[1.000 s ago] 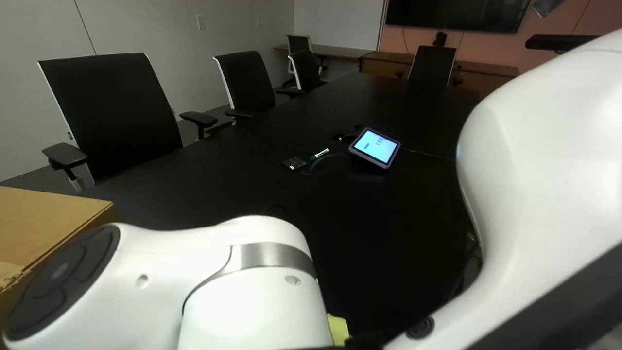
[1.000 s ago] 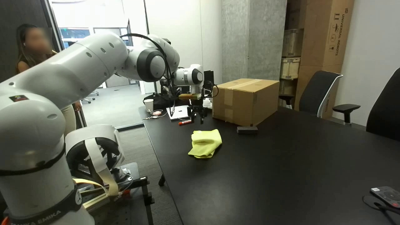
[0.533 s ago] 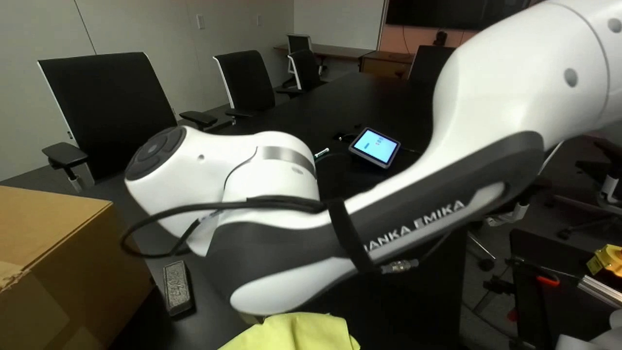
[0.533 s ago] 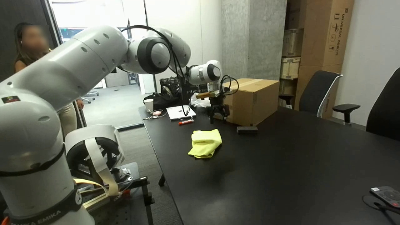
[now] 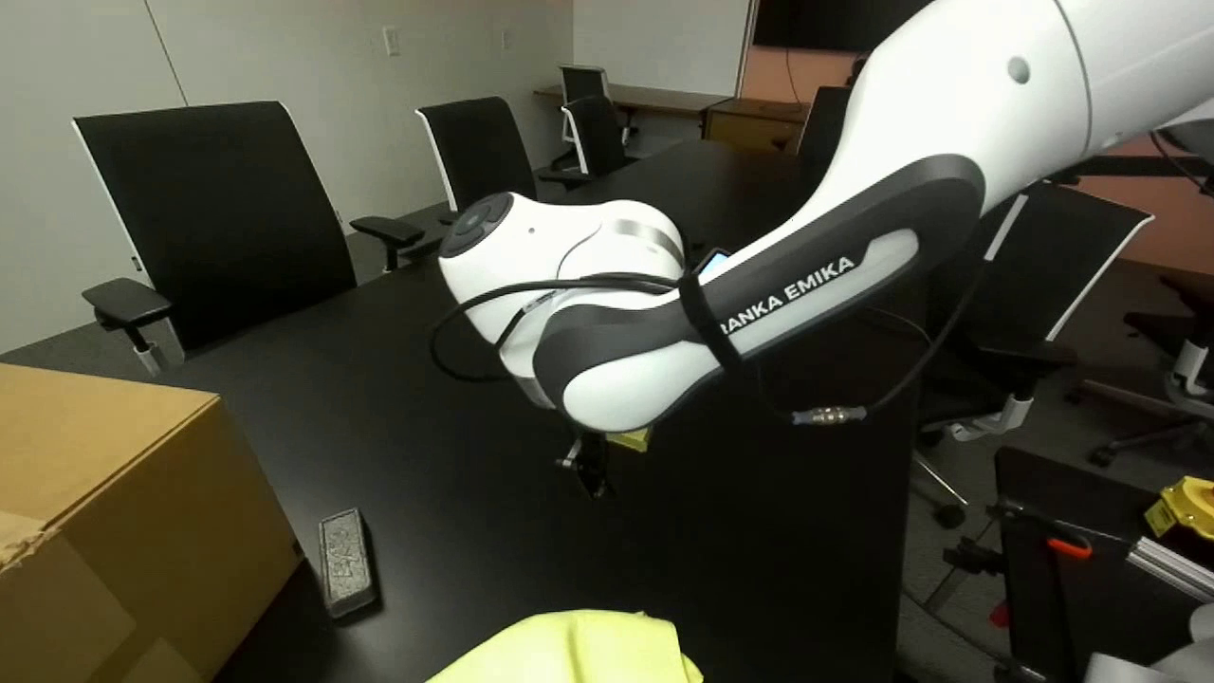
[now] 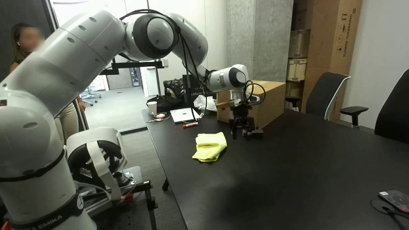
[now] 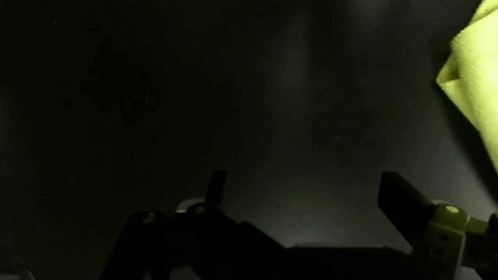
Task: Fold the yellow towel in half from right to left.
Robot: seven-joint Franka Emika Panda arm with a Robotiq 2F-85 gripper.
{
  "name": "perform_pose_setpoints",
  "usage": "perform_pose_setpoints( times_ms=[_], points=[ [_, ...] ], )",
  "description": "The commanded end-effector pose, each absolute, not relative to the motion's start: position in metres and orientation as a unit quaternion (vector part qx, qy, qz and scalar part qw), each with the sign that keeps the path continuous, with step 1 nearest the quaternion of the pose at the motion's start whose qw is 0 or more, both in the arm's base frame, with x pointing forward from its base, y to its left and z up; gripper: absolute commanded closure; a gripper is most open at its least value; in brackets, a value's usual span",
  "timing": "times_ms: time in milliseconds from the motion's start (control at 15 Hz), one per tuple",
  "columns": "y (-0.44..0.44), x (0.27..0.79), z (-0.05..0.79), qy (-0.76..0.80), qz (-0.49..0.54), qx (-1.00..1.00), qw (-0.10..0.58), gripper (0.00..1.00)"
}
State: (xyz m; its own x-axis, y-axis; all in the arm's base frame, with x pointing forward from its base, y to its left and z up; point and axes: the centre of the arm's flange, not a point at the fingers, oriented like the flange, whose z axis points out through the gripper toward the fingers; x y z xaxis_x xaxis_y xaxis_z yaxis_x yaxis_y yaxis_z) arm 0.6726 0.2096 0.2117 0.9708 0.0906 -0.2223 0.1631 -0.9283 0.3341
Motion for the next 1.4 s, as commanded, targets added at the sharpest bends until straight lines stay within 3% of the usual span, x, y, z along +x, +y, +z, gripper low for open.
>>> perform_pose_setpoints(
  times_ms=[0,733,1333],
  points=[
    [0.145,0.614,0.227,-0.001,-0.106,0.981,0.164,0.00],
    [0.074,0.508,0.293,-0.077,-0.134,0.977,0.149,0.00],
    [0.044,0.406,0.358,-0.114,-0.057,0.985,0.115,0.00]
  ],
)
